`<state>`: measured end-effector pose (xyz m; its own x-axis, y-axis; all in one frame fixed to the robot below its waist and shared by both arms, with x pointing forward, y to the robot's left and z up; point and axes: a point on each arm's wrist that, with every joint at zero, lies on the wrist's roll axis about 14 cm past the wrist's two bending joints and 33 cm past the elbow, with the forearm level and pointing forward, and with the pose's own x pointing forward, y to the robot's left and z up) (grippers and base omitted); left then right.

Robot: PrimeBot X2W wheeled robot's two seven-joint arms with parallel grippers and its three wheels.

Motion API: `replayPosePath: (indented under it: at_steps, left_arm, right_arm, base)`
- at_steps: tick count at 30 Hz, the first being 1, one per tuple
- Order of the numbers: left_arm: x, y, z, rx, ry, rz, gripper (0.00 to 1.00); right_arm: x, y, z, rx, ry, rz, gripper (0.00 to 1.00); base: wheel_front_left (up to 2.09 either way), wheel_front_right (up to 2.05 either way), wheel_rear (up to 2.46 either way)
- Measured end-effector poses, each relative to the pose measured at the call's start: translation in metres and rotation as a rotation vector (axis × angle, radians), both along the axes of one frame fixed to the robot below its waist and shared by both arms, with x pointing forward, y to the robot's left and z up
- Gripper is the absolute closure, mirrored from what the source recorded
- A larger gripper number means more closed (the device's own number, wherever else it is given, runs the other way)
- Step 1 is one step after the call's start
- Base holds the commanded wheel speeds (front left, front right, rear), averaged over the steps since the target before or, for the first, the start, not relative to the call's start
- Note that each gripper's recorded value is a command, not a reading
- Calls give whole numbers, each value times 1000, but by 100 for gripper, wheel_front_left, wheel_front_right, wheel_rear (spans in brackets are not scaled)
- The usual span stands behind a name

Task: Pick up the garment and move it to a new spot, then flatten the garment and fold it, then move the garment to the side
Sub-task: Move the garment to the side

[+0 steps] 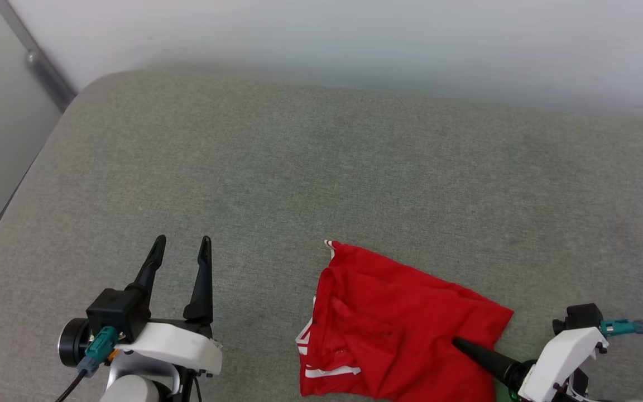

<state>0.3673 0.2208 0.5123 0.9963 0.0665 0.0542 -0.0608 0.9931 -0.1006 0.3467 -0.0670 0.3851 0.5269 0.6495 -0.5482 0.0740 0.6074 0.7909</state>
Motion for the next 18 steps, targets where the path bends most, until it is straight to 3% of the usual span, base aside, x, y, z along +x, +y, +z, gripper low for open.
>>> replayPosePath:
  at_steps: [1, 2, 3, 4, 12, 18]
  left_arm:
    - [1, 1, -1, 1, 1, 1, 0]
    - [1, 1, -1, 3, 3, 1, 0]
    - [2, 2, -2, 2, 5, 4, 0]
    - [1, 2, -3, 2, 9, 6, 0]
    - [-1, 1, -3, 8, 6, -1, 0]
    - [4, -18, 1, 4, -11, -56, 0]
  right_arm:
    - [1, 2, -3, 2, 10, 8, 0]
    - [3, 3, -5, 3, 16, 13, 15]
    - [4, 4, -7, -2, 18, 21, 69]
    - [6, 5, -8, -1, 18, 23, 100]
    - [7, 5, 2, -27, -39, 61, 100]
    - [19, -27, 28, -271, -243, 140, 100]
  base:
    - [0, 0, 0]
    - [0, 0, 0]
    - [0, 0, 0]
    - [0, 0, 0]
    - [0, 0, 0]
    - [0, 0, 0]
